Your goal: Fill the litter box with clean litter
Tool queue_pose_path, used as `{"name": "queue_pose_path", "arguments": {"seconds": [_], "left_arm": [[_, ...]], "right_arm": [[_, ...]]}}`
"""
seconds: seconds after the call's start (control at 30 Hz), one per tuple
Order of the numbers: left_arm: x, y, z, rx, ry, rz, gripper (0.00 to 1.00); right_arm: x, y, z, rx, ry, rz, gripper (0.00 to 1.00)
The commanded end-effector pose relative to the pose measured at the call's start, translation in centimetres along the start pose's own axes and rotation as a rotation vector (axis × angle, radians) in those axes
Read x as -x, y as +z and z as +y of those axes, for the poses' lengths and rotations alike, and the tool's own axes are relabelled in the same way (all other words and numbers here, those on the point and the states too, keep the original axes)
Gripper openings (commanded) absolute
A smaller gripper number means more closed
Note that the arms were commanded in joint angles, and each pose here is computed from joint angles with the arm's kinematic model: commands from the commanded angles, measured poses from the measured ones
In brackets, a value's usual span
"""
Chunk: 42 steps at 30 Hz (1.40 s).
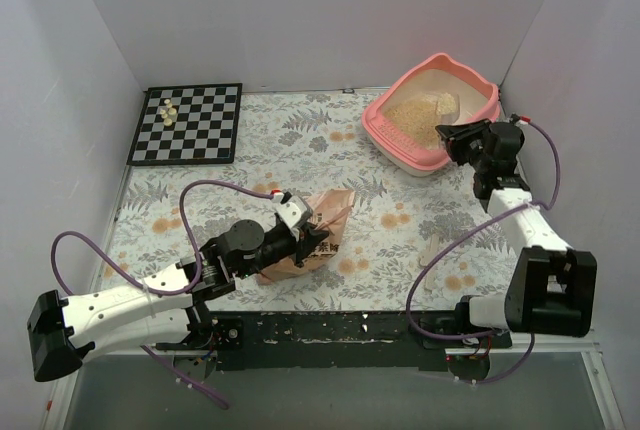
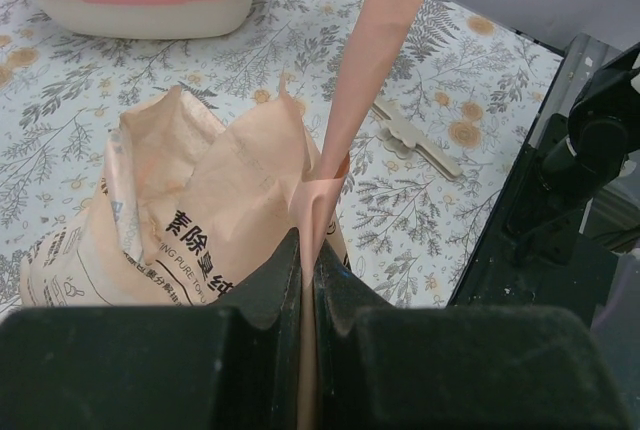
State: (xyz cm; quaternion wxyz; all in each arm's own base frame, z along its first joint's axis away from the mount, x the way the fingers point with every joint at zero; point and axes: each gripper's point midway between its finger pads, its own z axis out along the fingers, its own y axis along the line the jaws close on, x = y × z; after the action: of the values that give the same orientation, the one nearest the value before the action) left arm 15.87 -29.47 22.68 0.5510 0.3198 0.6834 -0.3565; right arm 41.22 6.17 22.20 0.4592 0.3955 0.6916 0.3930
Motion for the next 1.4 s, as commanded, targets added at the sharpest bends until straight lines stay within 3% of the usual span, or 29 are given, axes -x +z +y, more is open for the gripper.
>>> {"name": "queue_pose_path", "arguments": {"seconds": [0.0,0.4,0.77,0.93,1.17,1.37], "left_arm": [[0.8,-0.4,-1.3,-0.071,-0.020,-0.039,0.00],[0.2,-0.4,-1.6,-0.092,-0.023,-0.003,0.00],[0.9,-0.8,-2.3,-0.140,0.063,0.040,0.00],[1.5,-1.1,-2.2,-0.143,0.121,0.055,0.00],[3.4,-1.3,-2.5,-0.166,0.197,0.057,0.00],[5.7,-1.6,-5.7,-0.368,0.343,0.027,0.00]], "right_arm": [[3.1,3.3,1.0,-0.070,-0.218,-0.051,0.01],[3.3,7.2,-4.3,-0.561,-0.601,0.064,0.01],[2.5,7.3,-2.8,-0.760,-1.045,0.311,0.01],[3.4,5.3,-2.7,-0.870,-1.198,0.306,0.01],[3.8,2.4,1.6,-0.800,-1.309,0.216,0.01],[-0.9,-1.2,7.0,-0.433,-1.357,0.277,0.01]]}}
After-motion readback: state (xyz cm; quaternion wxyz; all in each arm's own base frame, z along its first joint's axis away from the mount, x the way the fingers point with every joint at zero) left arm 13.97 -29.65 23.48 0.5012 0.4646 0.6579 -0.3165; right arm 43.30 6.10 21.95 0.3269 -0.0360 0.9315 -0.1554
